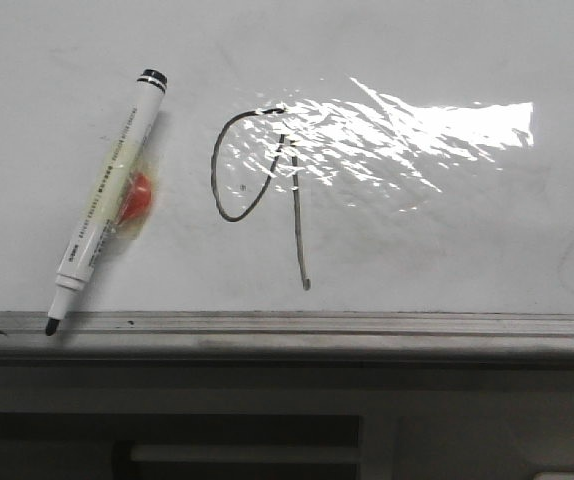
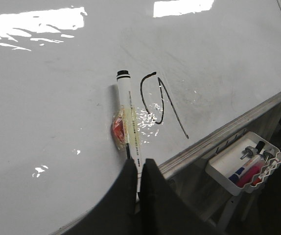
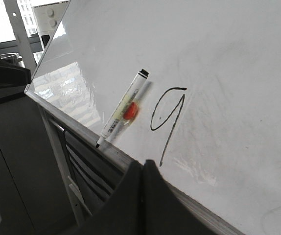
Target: Write number 9 on whiteboard
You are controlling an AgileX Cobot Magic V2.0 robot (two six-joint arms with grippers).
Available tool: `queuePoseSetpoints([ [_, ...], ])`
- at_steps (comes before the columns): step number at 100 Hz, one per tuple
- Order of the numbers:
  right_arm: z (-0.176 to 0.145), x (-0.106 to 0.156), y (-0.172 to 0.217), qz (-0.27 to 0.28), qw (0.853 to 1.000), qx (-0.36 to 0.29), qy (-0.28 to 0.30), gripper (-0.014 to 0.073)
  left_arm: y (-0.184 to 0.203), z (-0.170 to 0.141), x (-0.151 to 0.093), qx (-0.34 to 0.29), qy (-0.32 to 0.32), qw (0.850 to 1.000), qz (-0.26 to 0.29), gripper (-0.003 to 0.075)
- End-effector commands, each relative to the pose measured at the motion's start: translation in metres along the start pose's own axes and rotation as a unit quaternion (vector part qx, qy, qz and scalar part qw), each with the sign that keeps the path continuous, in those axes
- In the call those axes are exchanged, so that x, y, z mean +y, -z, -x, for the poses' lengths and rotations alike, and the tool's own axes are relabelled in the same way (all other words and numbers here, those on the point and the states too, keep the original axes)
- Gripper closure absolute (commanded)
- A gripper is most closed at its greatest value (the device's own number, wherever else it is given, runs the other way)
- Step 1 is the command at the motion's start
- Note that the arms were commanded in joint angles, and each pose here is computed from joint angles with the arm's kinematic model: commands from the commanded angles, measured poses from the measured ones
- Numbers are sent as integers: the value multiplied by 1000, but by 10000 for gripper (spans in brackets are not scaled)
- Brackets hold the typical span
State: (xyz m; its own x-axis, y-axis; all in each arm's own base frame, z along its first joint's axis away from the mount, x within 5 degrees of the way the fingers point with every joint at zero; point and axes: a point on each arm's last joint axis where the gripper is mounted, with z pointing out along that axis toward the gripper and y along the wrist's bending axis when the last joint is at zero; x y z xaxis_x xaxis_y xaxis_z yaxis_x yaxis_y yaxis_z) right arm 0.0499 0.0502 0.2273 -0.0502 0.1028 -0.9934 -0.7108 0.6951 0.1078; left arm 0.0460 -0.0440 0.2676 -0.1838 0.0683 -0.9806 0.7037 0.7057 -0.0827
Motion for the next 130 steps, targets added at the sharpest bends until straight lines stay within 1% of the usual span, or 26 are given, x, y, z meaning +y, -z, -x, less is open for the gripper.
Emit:
queuePoseSetpoints([
  [1, 14, 0, 0, -2, 999, -45, 12, 656, 2, 14, -3, -41, 3, 999, -12, 741],
  [52, 14, 0, 0, -2, 999, -44, 12, 656, 2, 13, -3, -39, 3, 999, -12, 741],
  [63, 14, 0, 0, -2, 999, -44, 12, 656, -4, -1, -2, -24, 1, 1000, -12, 741],
  [78, 14, 0, 0, -2, 999, -44, 12, 656, -11, -34, 1, 16, -1, 1000, -1, 741],
  [85, 14, 0, 0, -2, 999, -44, 12, 656, -11, -43, 4, 13, 22, 1000, 10, 741],
  [99, 14, 0, 0, -2, 999, -44, 12, 656, -3, -53, 10, -47, 41, 997, 51, 741],
  [105, 14, 0, 0, -2, 999, -44, 12, 656, 1, -58, 12, -82, 46, 993, 74, 741],
  [109, 14, 0, 0, -2, 999, -44, 12, 656, -1, -65, 14, -94, 51, 990, 89, 741],
  [112, 14, 0, 0, -2, 999, -44, 12, 656, -2, -66, 16, -115, 44, 987, 99, 741],
  [116, 14, 0, 0, -2, 999, -43, 12, 656, -2, -68, 18, -96, 49, 987, 122, 741],
  [121, 13, 0, 0, -2, 999, -43, 12, 656, -1, -68, 21, -100, 10, 983, 151, 741],
  [130, 13, 0, 0, -2, 999, -43, 12, 656, 1, -68, 26, -95, -26, 974, 204, 741],
])
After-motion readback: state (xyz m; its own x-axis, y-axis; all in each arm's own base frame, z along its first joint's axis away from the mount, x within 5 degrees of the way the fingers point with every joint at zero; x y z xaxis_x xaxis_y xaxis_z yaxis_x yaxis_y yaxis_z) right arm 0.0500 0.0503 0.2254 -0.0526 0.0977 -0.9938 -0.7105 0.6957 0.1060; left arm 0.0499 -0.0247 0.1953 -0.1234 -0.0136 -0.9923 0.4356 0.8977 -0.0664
